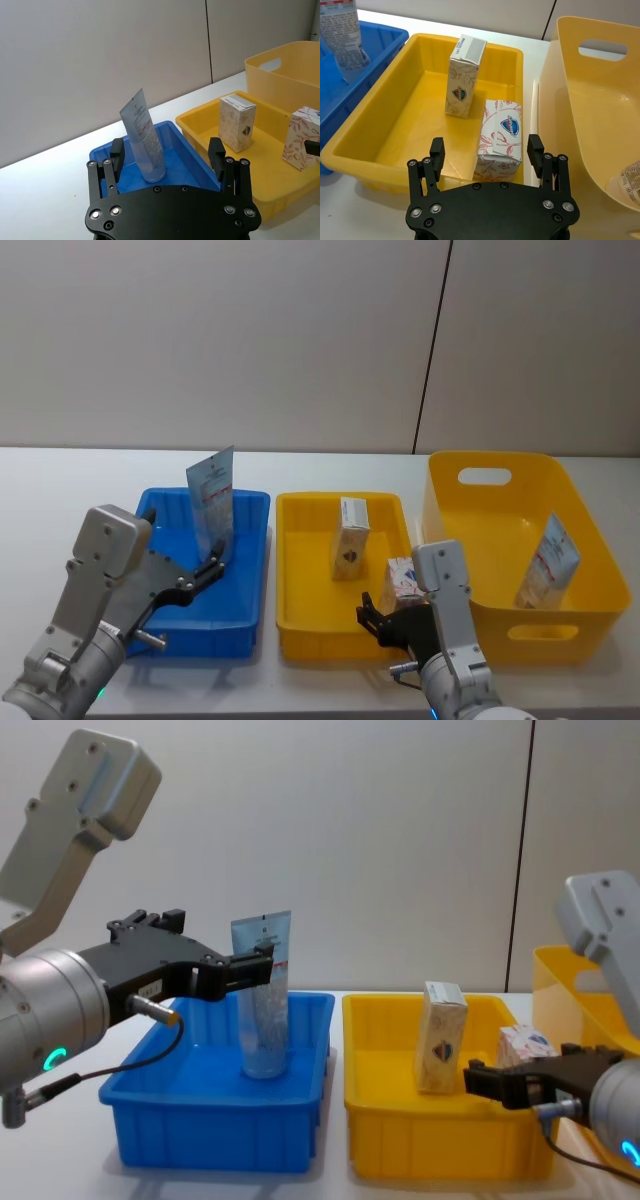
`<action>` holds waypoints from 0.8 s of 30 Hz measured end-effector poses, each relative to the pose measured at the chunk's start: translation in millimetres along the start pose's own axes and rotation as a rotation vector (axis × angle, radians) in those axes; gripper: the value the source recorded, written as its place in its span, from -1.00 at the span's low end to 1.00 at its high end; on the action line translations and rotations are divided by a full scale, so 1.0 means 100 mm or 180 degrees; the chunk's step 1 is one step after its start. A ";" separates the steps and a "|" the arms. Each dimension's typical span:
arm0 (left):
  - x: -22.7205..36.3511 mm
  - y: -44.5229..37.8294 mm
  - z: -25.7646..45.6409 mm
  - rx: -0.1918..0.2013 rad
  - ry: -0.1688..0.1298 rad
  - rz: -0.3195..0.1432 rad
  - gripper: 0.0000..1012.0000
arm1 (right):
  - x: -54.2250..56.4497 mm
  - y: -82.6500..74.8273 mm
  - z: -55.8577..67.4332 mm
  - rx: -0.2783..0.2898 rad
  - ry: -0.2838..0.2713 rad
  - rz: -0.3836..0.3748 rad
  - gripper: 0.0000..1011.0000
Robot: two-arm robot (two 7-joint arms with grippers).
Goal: Bimanual collaborative sorting of washing and personal care products
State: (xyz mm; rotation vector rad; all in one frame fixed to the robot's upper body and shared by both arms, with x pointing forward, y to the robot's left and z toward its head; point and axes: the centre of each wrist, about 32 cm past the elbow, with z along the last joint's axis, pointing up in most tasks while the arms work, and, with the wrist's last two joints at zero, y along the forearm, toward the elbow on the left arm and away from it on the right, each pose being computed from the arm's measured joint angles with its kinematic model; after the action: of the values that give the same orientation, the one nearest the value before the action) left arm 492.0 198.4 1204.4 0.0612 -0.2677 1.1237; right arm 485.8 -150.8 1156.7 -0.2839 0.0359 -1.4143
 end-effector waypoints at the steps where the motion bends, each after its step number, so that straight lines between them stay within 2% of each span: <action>1: 0.000 0.000 0.000 0.0000 0.0000 0.0000 0.98 | 0.00 0.00 0.00 0.0000 0.0000 -0.0004 0.98; 6: 0.000 0.000 0.000 0.0000 0.0000 0.0000 0.98 | -0.01 0.03 0.01 -0.0001 -0.0012 -0.0033 0.98; 10: 0.000 0.000 0.000 0.0000 0.0000 0.0000 0.98 | -0.02 0.05 0.01 -0.0003 -0.0022 -0.0047 0.87; 16: 0.000 0.000 0.000 0.0000 0.0000 0.0000 0.98 | -0.03 0.06 0.01 -0.0005 -0.0030 -0.0063 0.50; 19: 0.000 0.000 0.000 0.0000 0.0000 0.0000 0.98 | -0.03 0.07 0.01 -0.0007 -0.0034 -0.0070 0.38; 20: 0.000 0.000 0.000 0.0000 0.0000 0.0000 0.98 | -0.03 0.07 0.01 -0.0006 -0.0034 -0.0071 0.26; 24: 0.000 0.000 0.000 0.0000 0.0000 0.0000 0.98 | -0.03 0.07 0.01 -0.0007 -0.0036 -0.0077 0.04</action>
State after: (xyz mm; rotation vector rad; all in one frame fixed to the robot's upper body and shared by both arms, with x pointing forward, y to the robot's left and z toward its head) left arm 492.0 198.4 1204.4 0.0611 -0.2676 1.1236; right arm 492.6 -146.7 1155.6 -0.2949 0.0249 -1.4365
